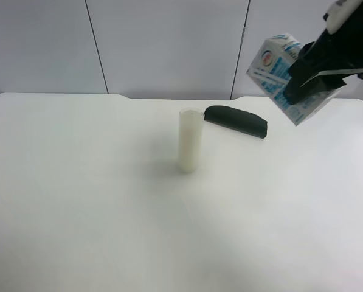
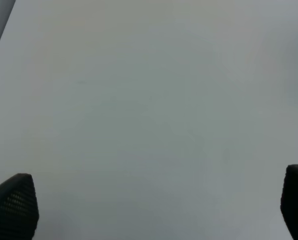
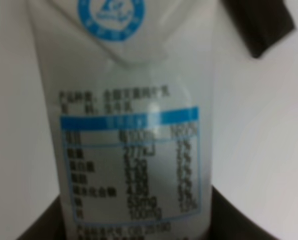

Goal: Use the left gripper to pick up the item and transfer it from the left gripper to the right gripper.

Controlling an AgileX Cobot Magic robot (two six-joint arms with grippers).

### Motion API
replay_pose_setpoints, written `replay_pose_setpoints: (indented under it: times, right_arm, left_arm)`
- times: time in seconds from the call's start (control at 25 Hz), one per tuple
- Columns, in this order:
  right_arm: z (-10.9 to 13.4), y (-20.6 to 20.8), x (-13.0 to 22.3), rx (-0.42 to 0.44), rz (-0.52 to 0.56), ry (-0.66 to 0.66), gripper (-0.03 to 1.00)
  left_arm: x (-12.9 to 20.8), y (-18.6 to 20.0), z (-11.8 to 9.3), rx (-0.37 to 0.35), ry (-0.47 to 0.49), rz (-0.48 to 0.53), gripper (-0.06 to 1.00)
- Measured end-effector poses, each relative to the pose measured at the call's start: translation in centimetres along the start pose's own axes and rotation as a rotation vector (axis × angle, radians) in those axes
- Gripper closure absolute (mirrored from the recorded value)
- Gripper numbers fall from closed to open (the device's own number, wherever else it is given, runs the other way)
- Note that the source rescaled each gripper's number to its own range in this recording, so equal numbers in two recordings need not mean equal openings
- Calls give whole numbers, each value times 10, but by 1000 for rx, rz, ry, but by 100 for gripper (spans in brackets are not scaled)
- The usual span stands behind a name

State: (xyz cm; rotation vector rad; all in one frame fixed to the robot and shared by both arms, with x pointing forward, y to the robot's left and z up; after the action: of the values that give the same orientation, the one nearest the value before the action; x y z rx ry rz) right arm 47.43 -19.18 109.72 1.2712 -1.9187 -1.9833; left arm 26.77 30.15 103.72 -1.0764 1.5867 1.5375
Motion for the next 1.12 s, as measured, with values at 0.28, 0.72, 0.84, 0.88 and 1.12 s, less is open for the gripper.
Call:
replay_pose_setpoints:
  times: [0.28, 0.72, 0.84, 0.88, 1.12]
  right_arm:
    - [-50, -13, 16, 50, 49, -179, 97]
    - [-67, -127, 19, -47, 263, -200, 97]
    - [-65, -150, 23, -88, 301, -204, 97]
    - [-65, -155, 23, -93, 300, -208, 97]
    - [-63, -180, 32, -71, 253, -199, 97]
  left_arm:
    - [0, 0, 0, -4, 2, 0, -5]
    - [0, 0, 0, -4, 2, 0, -5]
    - [0, 0, 0, -4, 2, 0, -5]
    - [0, 0, 0, -4, 2, 0, -5]
    - [0, 0, 0, -4, 2, 0, -5]
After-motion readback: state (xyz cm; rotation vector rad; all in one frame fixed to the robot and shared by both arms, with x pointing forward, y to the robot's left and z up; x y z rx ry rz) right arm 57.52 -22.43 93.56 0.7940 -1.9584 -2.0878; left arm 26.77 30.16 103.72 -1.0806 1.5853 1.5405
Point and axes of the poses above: a point on each arm's last joint axis where the gripper is mounted, y pointing back along that axis away from the gripper, z along the wrist's bending axis when the last joint is at zero, x = y × z, the point moved 4 cm from there along -y, pointing out along that axis toward the gripper, and after that the axes turned 7 degrees about y, right-handed, at the moved point
